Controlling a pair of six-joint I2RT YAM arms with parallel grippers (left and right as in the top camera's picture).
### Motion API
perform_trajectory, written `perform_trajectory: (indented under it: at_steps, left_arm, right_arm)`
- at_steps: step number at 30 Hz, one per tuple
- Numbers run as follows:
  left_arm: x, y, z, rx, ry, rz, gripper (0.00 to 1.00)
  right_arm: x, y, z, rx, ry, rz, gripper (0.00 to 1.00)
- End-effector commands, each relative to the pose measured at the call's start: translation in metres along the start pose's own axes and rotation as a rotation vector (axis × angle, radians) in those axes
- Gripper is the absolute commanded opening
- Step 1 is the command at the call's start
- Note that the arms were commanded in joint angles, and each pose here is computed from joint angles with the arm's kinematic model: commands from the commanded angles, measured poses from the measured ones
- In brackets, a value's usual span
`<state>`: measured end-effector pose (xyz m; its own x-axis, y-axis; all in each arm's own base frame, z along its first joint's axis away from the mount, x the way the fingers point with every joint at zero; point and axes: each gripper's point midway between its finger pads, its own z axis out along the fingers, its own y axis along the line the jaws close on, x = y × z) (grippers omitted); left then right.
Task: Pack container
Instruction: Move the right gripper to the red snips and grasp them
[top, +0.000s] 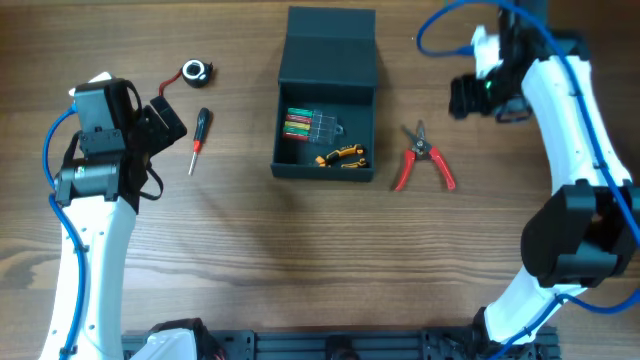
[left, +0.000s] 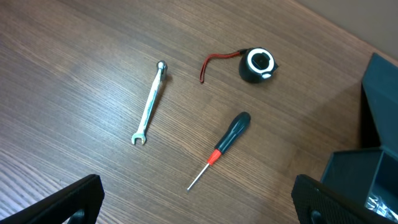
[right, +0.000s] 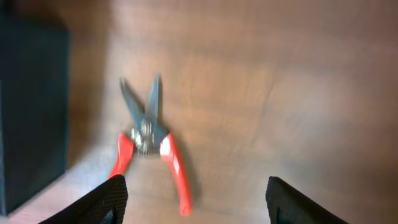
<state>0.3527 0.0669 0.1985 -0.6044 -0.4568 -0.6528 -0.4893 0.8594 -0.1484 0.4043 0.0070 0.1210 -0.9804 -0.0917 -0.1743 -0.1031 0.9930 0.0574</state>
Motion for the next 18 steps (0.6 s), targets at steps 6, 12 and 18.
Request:
perform_trajectory:
  at_steps: [6,12,18]
  left_arm:
    - [-0.007,-0.003,-0.002,0.015,-0.011,0.01,1.0]
    - [-0.007,-0.003,-0.002,0.014,-0.011,0.01,1.0]
    - [-0.007,-0.003,-0.002,0.015,-0.011,0.01,1.0]
  right_arm:
    - [0.078,0.013,0.079,-0.043,0.22,0.06,0.58]
    - [0.075,-0.005,0.108,0.085,0.149,-0.042,0.56]
    - [0.072,0.007,0.114,0.128,0.13,-0.147,0.57]
